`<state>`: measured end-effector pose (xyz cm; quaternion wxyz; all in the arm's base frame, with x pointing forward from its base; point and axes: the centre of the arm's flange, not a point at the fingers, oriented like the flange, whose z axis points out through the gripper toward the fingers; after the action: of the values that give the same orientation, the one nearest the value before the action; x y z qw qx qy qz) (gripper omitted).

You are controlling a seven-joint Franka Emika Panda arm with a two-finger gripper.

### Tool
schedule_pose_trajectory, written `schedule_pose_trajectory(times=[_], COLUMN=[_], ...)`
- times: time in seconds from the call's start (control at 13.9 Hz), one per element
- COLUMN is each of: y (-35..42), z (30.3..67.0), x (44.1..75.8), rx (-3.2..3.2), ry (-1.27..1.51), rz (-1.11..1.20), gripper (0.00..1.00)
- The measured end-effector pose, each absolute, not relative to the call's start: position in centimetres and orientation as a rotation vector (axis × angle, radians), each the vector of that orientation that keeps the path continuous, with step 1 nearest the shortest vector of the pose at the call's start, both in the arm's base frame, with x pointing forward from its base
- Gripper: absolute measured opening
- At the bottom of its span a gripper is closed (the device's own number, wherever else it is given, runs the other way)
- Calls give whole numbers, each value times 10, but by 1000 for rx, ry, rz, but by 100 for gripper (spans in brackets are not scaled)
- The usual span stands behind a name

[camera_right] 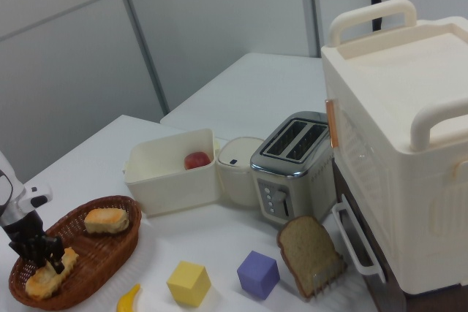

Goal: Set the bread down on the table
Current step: 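Lower the open gripper onto the long crusty roll in the basket, then close the gripper on the long roll and lift it, then carry the long roll out of the basket toward the yellow cube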

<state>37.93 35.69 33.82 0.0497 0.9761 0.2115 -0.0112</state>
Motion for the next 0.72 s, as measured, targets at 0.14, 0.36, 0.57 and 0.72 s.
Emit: schedule_pose_trajectory(times=[0.14, 0.36, 0.57, 0.72], y=[357, 358, 356, 336], z=[338, 342, 369, 397], x=[379, 381, 398, 430], rx=[2958, 2963, 2993, 3029], ry=[612, 599, 549, 440], rz=[-7, 8, 85, 162], gripper=[24, 12, 12, 12])
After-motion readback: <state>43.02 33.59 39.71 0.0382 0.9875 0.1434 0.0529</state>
